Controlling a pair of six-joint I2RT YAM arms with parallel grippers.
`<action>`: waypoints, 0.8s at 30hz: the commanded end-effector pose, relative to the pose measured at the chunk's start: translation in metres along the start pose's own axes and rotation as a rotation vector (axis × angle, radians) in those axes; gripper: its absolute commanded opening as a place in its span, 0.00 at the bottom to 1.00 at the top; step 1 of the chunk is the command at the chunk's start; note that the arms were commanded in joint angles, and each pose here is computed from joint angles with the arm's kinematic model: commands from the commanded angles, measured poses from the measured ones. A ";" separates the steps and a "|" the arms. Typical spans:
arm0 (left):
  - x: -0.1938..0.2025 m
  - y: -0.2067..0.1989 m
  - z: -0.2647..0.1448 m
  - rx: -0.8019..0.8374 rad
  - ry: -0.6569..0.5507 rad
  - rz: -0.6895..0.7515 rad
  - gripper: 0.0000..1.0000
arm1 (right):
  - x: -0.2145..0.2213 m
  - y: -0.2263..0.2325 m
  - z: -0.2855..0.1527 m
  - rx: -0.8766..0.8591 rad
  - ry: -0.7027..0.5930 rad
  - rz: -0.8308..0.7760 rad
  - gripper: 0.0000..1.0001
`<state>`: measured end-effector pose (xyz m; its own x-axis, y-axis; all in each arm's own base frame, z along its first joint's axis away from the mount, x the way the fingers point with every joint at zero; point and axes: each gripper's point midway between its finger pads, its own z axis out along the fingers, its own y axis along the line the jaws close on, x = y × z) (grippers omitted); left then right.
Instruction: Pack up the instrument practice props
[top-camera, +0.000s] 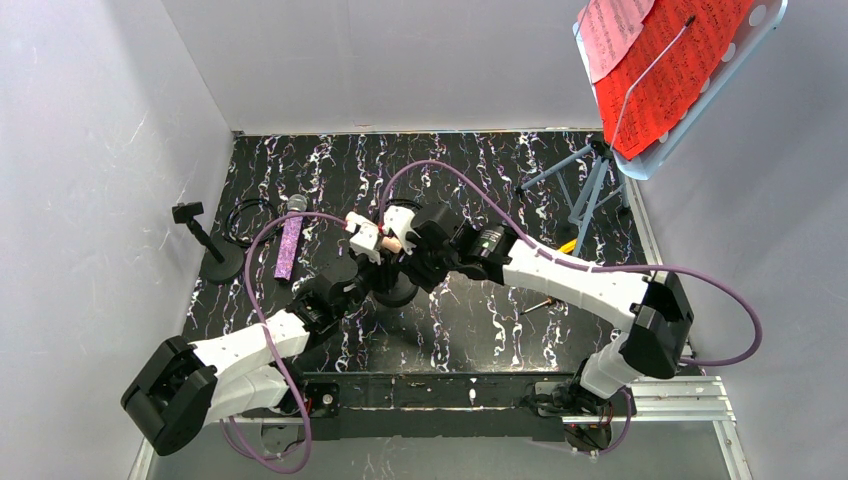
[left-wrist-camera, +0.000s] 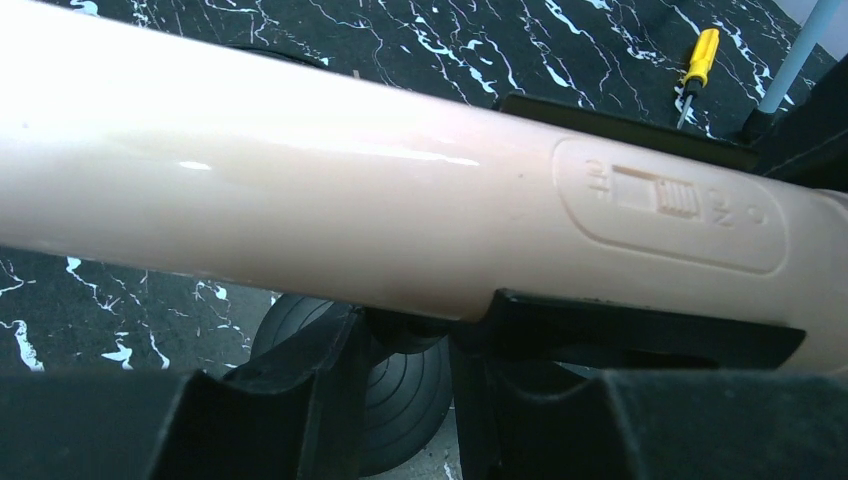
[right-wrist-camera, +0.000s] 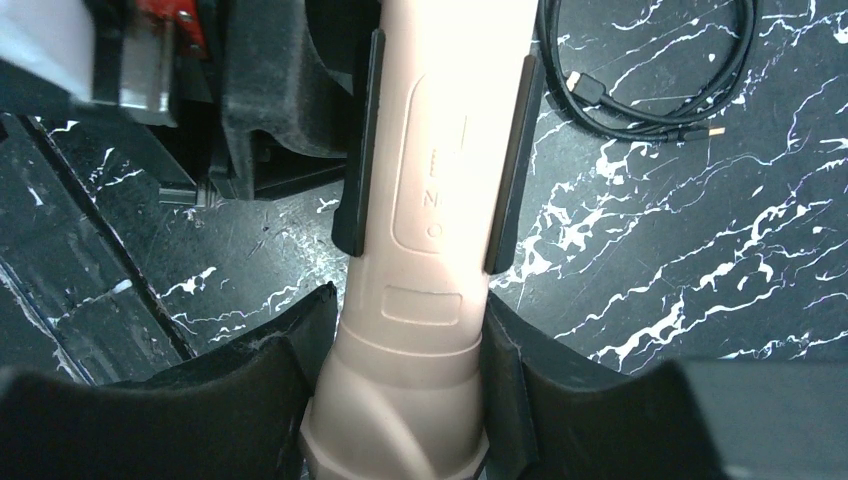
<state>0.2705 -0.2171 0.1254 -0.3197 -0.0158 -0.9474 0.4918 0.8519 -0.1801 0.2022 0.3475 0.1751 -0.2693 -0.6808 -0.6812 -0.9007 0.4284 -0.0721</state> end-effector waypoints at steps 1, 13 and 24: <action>0.031 0.065 -0.009 -0.316 0.101 0.018 0.00 | 0.036 0.005 -0.033 -0.018 0.095 -0.005 0.01; 0.040 0.089 -0.015 -0.457 0.140 0.034 0.00 | 0.067 0.027 -0.044 -0.115 0.148 0.052 0.01; 0.041 0.107 -0.016 -0.518 0.155 0.014 0.00 | 0.091 0.038 -0.057 -0.153 0.196 0.095 0.01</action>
<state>0.2731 -0.2299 0.1246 -0.3474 -0.0089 -0.9377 0.4941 0.8481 -0.1911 0.1905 0.3298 0.1717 -0.2852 -0.6282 -0.7239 -0.8963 0.4424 -0.0308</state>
